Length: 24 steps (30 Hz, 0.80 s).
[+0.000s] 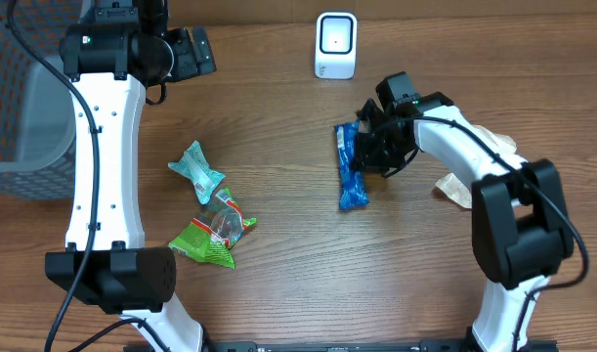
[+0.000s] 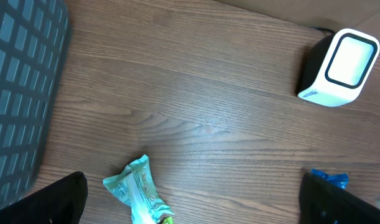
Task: Scan the item barcode
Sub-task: 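Lift the blue bar up to the white scanner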
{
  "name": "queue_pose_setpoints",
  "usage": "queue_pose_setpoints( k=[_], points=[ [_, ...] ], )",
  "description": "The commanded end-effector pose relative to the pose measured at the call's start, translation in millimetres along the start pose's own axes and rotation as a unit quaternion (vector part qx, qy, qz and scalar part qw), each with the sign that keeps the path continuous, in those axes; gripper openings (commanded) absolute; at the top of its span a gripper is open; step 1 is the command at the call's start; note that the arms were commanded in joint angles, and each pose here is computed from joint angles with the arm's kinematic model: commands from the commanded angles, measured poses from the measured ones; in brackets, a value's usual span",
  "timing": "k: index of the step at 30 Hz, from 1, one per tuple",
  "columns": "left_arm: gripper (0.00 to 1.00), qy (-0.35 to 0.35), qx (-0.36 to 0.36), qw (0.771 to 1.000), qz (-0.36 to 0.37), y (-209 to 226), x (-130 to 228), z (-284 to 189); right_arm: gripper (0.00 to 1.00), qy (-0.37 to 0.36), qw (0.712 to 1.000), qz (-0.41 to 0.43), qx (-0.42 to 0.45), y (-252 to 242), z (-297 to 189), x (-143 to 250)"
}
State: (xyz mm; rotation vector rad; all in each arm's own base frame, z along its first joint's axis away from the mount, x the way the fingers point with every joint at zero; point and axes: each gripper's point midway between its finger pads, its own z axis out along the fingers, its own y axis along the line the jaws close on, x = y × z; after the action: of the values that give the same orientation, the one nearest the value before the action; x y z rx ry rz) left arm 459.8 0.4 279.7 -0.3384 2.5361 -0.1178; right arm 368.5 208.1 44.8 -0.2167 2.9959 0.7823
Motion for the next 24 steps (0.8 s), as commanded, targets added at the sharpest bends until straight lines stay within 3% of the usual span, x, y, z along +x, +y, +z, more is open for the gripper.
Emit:
queue_pose_setpoints(
  k=[1, 10, 24],
  points=[
    [1.0, -0.004, 0.007, 1.0, -0.004, -6, -4, -1, 0.04, -0.093, 0.987, -0.095, -0.089, 70, -74, -23],
    [1.0, -0.004, 0.007, 1.0, -0.004, -6, -4, -1, 0.04, -0.212, 0.944, -0.2, -0.153, 136, -177, -15],
    [1.0, -0.004, 0.007, 1.0, -0.004, -6, -4, -1, 0.04, -0.264, 0.928, -0.208, -0.163, 166, -235, -20]
  ],
)
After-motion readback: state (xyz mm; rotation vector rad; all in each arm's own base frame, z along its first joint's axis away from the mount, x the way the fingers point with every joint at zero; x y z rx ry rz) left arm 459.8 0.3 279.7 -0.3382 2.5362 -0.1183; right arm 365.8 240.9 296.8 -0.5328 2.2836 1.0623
